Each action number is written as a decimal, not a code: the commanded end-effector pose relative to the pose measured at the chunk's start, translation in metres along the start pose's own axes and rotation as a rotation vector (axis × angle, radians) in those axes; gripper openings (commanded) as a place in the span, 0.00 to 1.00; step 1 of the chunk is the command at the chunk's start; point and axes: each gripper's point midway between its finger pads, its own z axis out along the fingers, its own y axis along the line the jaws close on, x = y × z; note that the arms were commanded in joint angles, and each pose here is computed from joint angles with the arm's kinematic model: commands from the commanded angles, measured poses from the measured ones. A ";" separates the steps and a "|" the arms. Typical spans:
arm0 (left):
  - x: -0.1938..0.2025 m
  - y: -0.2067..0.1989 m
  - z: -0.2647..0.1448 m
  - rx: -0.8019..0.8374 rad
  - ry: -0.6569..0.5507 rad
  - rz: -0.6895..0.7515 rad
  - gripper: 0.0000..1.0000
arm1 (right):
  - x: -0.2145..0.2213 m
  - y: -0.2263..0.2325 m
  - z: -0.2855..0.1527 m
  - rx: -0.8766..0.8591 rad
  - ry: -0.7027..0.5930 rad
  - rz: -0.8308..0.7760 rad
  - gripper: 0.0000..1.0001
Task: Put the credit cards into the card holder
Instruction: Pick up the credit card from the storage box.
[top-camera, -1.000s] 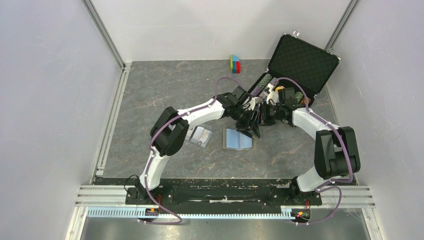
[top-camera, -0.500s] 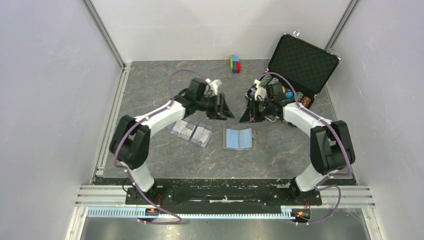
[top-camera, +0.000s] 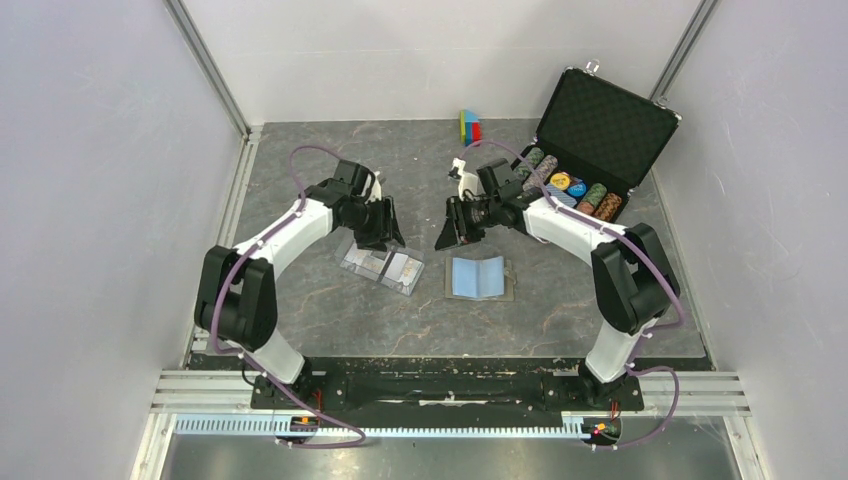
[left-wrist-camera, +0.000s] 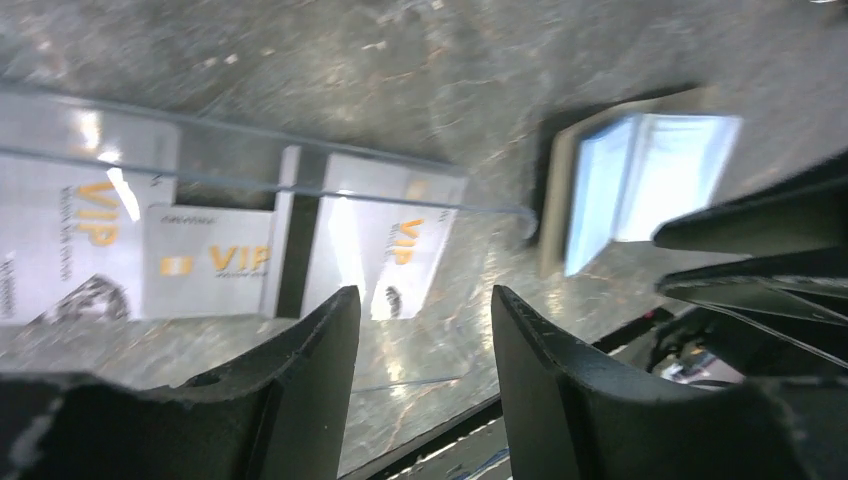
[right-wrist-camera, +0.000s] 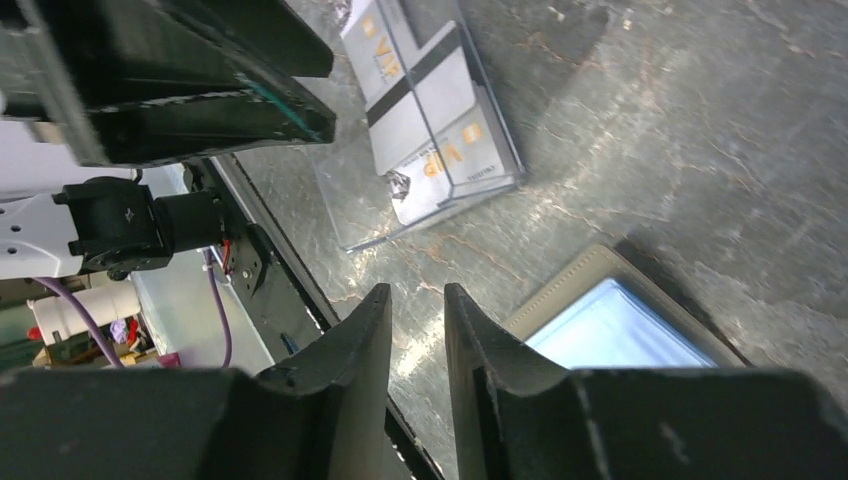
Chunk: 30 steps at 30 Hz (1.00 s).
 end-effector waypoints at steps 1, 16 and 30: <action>0.008 0.034 -0.006 -0.175 0.060 0.091 0.58 | -0.016 0.021 0.005 -0.061 -0.017 -0.042 0.26; 0.020 0.056 0.040 -0.219 0.192 0.073 0.60 | 0.006 0.016 0.016 -0.069 0.044 -0.017 0.25; 0.034 0.014 0.060 -0.085 0.212 0.099 0.46 | 0.018 0.008 0.020 -0.061 0.062 -0.009 0.25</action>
